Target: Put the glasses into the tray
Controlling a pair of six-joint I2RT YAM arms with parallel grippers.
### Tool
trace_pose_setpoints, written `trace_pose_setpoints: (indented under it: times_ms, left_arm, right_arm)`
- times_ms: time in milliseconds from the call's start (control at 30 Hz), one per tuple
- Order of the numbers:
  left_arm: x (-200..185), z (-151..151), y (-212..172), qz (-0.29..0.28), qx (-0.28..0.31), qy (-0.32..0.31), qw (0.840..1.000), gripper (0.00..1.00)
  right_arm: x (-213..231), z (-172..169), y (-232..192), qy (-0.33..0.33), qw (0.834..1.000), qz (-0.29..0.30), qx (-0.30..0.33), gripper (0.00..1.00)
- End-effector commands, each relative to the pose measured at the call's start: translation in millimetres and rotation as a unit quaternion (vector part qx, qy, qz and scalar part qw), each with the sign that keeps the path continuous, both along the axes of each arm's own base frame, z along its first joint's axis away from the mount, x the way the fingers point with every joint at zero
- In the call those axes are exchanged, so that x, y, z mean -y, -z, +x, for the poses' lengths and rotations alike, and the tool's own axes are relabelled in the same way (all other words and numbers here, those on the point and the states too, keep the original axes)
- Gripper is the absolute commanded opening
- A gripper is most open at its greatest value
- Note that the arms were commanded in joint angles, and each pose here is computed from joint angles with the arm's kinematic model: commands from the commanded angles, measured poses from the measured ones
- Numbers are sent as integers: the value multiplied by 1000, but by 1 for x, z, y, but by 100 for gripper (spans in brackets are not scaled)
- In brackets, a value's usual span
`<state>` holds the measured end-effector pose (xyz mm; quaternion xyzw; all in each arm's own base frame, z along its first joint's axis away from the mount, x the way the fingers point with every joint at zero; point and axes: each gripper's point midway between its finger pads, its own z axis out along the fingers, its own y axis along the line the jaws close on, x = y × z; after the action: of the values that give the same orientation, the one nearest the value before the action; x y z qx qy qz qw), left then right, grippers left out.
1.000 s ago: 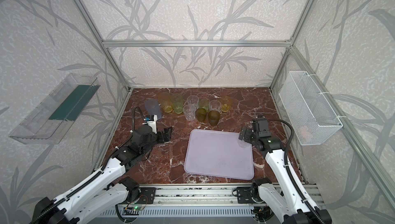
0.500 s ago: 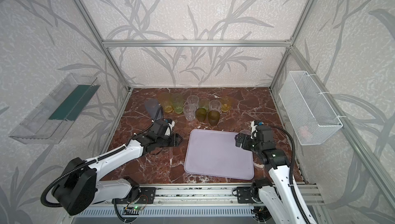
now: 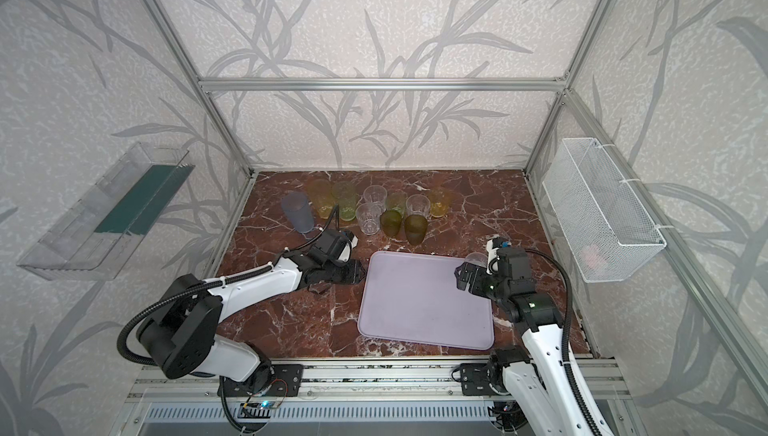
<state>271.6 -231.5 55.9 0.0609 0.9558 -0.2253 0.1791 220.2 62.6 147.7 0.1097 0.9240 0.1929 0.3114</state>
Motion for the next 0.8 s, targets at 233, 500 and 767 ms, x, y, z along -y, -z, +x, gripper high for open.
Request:
trace_pose_setpoints:
  times_ms: [233, 500, 767]
  left_arm:
    - [7, 7, 18, 30, -14, 3, 999, 34]
    - [12, 7, 27, 50, -17, 5, 999, 20]
    - [6, 5, 38, 107, -20, -2, 994, 10]
  right_arm:
    - [-2, -9, 9, -1, 1000, 7, -27, 99]
    - [0, -9, 8, 4, 1000, 3, -25, 99]
    - [1, -9, 8, 4, 1000, 2, -24, 99]
